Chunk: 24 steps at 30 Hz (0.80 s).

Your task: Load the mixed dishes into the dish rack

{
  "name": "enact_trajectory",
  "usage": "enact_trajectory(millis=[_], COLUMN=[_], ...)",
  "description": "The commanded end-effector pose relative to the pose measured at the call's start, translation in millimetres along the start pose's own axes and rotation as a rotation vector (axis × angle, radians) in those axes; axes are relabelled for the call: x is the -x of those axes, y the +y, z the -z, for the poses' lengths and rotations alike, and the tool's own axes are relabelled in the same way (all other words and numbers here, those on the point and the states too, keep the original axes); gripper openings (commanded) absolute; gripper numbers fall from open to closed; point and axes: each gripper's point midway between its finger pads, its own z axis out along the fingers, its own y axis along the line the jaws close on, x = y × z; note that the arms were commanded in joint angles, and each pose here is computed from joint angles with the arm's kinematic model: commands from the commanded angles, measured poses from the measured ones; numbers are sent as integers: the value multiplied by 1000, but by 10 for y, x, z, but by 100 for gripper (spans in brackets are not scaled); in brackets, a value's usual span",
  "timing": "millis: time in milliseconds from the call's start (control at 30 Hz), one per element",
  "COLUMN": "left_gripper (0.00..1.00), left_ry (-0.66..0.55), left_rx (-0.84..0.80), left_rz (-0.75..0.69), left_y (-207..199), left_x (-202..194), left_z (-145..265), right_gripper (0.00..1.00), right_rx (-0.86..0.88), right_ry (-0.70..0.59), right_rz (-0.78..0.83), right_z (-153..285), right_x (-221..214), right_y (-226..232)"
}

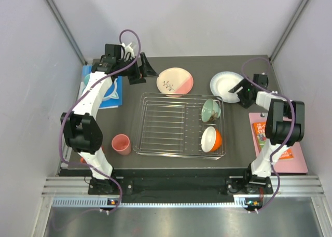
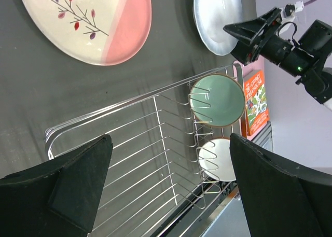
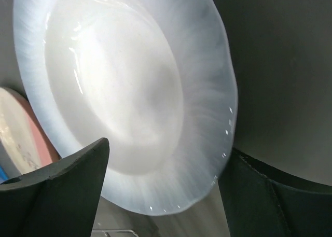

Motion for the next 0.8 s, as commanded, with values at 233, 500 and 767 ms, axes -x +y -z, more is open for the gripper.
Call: enact_trajectory(millis=[233,500,767], left_gripper=[99,99,99], left_ry=[-13,-19,30], left_rx=[46,56,124], left_rz=[-51,-82,-131], left_y=[-22,-50,134], left_x=[-43,-39,-231], left_z=[205,274,331], right_gripper=[59,24,0], right_rx=[111,103,123], right_ry=[10,33,31], right_rz=[-79,-97,-67], right_z=[-229,-266,-92], right_x=[123,-10,-91], right_y=[125,-2,1])
